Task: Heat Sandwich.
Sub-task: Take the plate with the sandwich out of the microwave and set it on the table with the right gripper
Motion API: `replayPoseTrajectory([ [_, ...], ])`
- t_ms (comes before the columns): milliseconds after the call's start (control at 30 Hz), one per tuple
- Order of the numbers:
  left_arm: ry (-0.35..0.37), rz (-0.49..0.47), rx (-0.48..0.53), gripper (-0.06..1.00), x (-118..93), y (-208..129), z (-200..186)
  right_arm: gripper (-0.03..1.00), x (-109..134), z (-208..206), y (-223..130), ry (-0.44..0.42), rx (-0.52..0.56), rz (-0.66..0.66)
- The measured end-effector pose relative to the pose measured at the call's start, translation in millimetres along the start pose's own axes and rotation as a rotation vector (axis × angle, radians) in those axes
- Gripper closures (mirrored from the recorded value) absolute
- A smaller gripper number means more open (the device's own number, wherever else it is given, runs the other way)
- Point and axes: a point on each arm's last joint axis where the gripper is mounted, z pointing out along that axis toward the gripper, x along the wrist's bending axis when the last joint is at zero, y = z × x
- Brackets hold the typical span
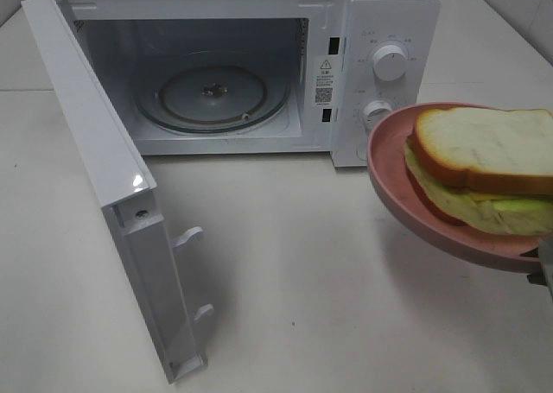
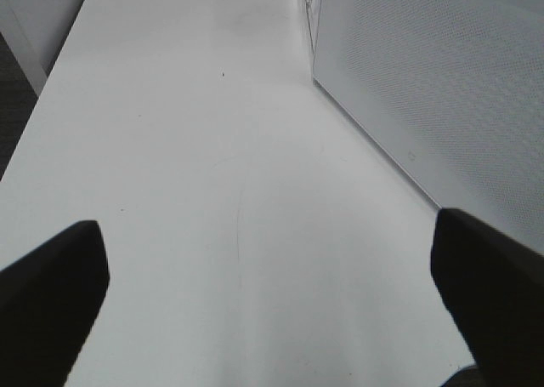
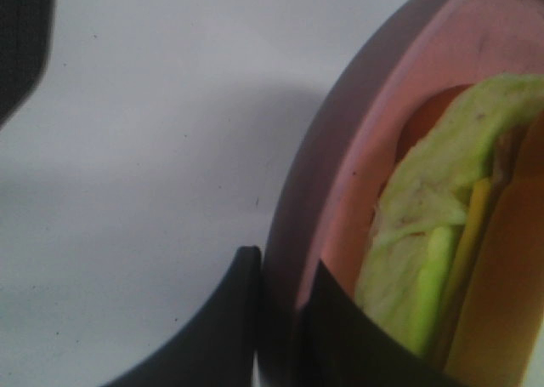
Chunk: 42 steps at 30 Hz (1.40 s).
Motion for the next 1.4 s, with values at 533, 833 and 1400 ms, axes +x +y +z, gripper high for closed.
replayPoseTrajectory([
  [533,0.0,0.0,0.0,-0.03,0,0,0,0.88,1,-1,-17,-0.031,0.191,0.382],
  [833,0.0,0.0,0.0,-0.03,0,0,0,0.88,2,-4,-28,-0.076,0.31,0.635],
  [1400,0.0,0.0,0.0,-0.03,0,0,0,0.88,-5,34,-21,-0.066,0.471,0.918],
])
